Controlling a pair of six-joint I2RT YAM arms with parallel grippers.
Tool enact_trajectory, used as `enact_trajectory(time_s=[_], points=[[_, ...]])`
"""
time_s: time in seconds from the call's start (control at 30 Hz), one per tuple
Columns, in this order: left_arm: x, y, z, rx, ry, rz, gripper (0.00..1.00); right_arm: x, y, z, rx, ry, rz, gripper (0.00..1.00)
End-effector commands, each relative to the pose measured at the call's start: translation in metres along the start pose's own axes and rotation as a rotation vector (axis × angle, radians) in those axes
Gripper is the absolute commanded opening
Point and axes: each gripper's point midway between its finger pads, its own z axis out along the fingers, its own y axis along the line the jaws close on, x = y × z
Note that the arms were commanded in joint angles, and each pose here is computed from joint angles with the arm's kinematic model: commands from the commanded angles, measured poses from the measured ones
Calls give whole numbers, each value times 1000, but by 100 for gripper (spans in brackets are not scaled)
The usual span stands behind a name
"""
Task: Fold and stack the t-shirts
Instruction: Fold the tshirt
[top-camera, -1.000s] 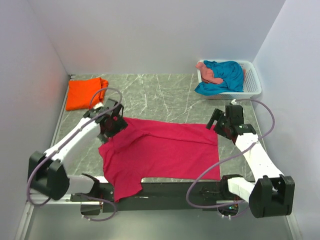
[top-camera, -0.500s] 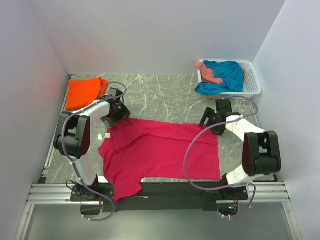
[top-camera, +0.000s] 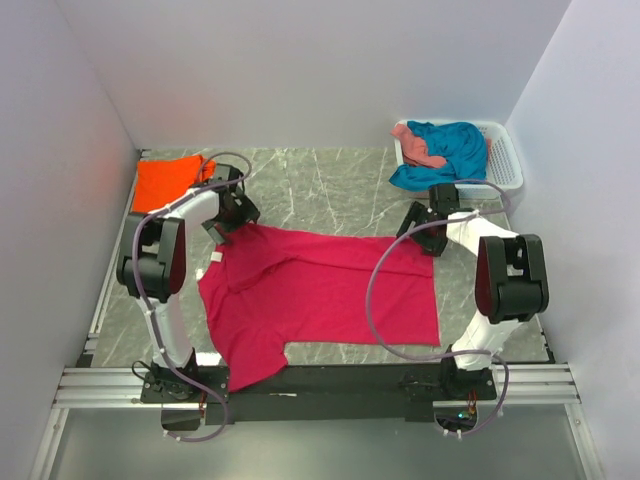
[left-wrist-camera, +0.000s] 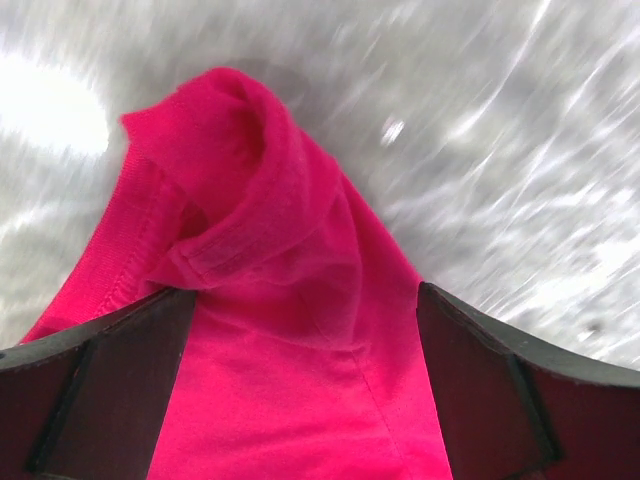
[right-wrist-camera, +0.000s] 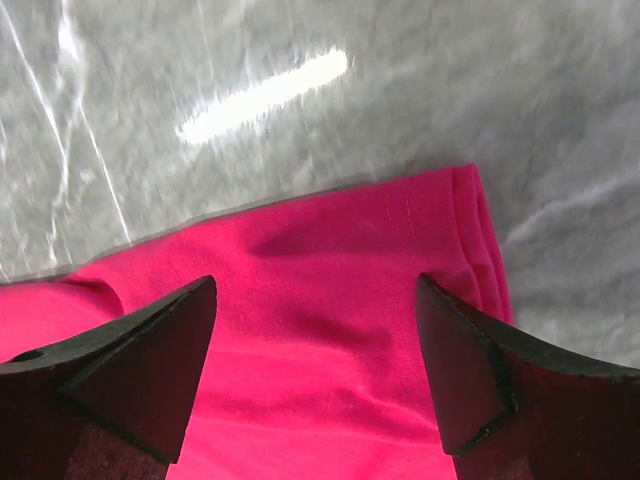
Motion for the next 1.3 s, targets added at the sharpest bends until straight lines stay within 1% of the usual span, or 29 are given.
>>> enact_trajectory(time_s=[0.0,0.03,0.13,0.17,0.23,0.27,0.3,0.4,0.57,0.6,0.63,0.67,0.7,0.73,0.77,0.8,0.83,0.87,0.9,0.93,0.97,1.0,1.03,1.07,1.1,1.13,1.17,1.2,1.27], points=[[-5,-2,34,-2,30,1,100,-15,-13,8,67,-6,24,87],[-16,-11,32,16,13,-9,99,-16,-16,11,84,0,24,88],[-25,-15,43,3,16,-12,99,-30,-11,15,70,-13,27,88],[-36,-25,41,23,-1,-11,99,-39,-6,15,63,-31,26,88],[-38,-32,49,38,7,-9,99,-51,-14,19,76,-44,43,88],[-48,-42,47,64,-9,-8,99,-57,-13,20,75,-59,34,88],[-46,-43,53,57,8,-8,99,-67,-10,19,80,-81,38,88],[-57,-57,52,84,-7,-12,99,-79,-6,18,82,-109,58,88],[-84,-71,25,107,-80,-7,99,-98,11,-11,20,-183,41,88],[-93,-75,8,125,-109,-8,99,-98,11,-17,16,-193,38,88],[-93,-71,2,117,-118,-9,99,-103,16,-33,-7,-231,37,88],[-93,-69,-6,119,-125,-14,100,-93,13,-35,-7,-221,35,88],[-97,-69,-28,144,-151,-23,99,-91,13,-40,-18,-229,38,88],[-84,-56,-28,123,-128,-22,99,-93,16,-56,-38,-263,44,88],[-84,-54,-50,146,-143,-37,100,-81,10,-55,-31,-247,48,88],[-77,-46,-56,138,-136,-44,99,-77,10,-60,-38,-250,45,88],[-57,-26,-52,87,-103,-46,99,-68,7,-67,-41,-250,47,89],[-55,-20,-74,102,-128,-55,99,-64,5,-71,-43,-251,52,89],[-44,-10,-79,88,-124,-58,99,-58,5,-73,-52,-244,48,89],[-19,14,-73,35,-82,-53,99,-55,8,-82,-76,-258,47,89],[-9,18,-92,59,-90,-65,99,-44,2,-79,-72,-241,49,89],[18,41,-88,8,-37,-52,99,-41,2,-85,-83,-252,44,90],[35,47,-94,-1,-13,-43,99,-29,-3,-83,-73,-232,47,90],[47,57,-109,-4,-12,-36,99,-26,-4,-85,-75,-234,46,90],[68,74,-108,-44,21,-18,99,-25,-5,-91,-82,-246,40,90],[86,76,-115,-48,38,0,99,-17,-8,-90,-79,-233,36,91],[94,85,-125,-50,36,-6,100,-15,-9,-91,-79,-233,34,91],[115,111,-127,-128,78,5,99,-14,-9,-96,-82,-242,34,91],[136,126,-137,-139,105,-21,99,-9,-12,-97,-78,-239,36,92]])
